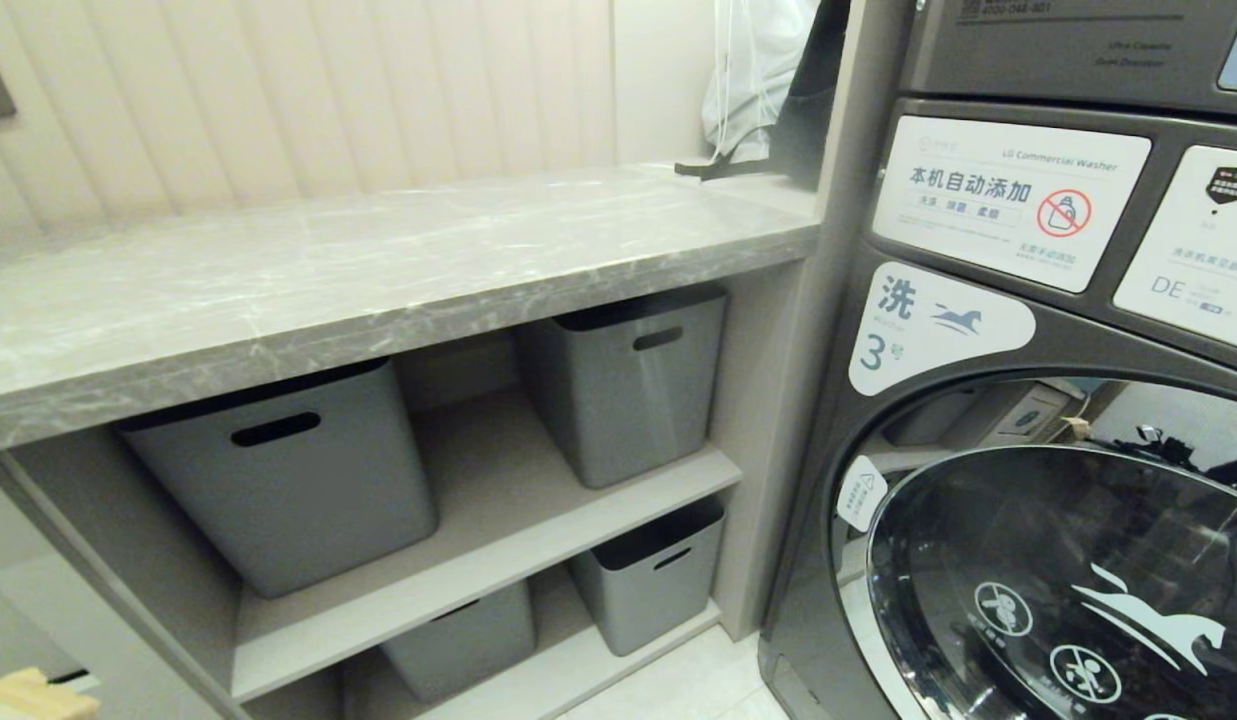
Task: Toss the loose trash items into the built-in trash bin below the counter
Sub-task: Put the garbage in the trash can
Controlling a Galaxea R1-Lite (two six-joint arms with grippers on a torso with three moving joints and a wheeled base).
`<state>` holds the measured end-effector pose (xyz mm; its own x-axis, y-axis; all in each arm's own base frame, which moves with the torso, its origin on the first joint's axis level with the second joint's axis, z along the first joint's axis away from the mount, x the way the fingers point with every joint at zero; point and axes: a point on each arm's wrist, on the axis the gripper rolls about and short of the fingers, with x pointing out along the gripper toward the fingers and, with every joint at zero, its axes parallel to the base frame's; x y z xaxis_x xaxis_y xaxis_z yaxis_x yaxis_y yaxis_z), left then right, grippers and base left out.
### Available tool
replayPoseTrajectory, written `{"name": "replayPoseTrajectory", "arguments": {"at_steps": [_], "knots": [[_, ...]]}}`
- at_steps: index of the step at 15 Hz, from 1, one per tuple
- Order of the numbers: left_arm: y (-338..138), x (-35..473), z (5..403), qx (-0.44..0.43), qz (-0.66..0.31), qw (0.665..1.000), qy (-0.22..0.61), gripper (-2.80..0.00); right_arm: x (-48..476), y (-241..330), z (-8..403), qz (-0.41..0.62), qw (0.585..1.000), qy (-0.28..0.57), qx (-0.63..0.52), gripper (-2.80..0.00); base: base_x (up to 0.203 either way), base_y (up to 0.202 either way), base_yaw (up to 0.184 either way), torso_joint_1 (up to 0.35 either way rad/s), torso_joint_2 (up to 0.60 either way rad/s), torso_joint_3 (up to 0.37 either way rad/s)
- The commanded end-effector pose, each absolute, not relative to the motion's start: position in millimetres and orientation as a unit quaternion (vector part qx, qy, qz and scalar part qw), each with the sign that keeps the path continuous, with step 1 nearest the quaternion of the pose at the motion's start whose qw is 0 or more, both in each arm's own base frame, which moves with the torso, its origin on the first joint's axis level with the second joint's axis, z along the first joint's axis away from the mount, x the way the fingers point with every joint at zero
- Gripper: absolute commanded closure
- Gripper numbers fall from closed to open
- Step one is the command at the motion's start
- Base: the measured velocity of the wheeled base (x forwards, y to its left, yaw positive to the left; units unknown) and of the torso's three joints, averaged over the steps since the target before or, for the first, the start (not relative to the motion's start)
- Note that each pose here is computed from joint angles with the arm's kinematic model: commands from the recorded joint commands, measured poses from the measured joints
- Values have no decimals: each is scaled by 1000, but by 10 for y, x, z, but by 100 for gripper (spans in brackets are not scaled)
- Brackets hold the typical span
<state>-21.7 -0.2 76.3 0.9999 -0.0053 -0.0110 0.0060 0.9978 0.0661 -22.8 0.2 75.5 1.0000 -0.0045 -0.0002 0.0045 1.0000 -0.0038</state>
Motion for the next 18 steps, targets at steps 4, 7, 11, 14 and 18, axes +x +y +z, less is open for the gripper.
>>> {"name": "replayPoseTrajectory", "arguments": {"at_steps": [4, 7, 11, 14, 18], "knots": [[-2, -228, 752, 34, -2, 999, -1, 0, -228, 1, 755, -2, 1000, 0, -2, 0, 0, 0, 0, 0, 0, 0], [-2, -228, 750, 35, -2, 999, 0, 0, -228, 2, 755, -2, 1000, 0, -4, 0, 0, 0, 0, 0, 0, 0], [-2, -228, 750, 43, -4, 999, 0, 0, -228, 3, 756, 0, 1000, -1, -13, 0, 0, 0, 0, 0, 0, 0], [-2, -228, 750, 43, -4, 999, 0, 0, -229, 3, 757, 2, 1000, 0, -18, 0, 0, 0, 0, 0, 0, 0], [-2, -228, 750, 44, -4, 999, 0, 0, -229, 3, 759, 2, 1000, -1, -18, 0, 3, -6, 89, 2, -1, 1]]}}
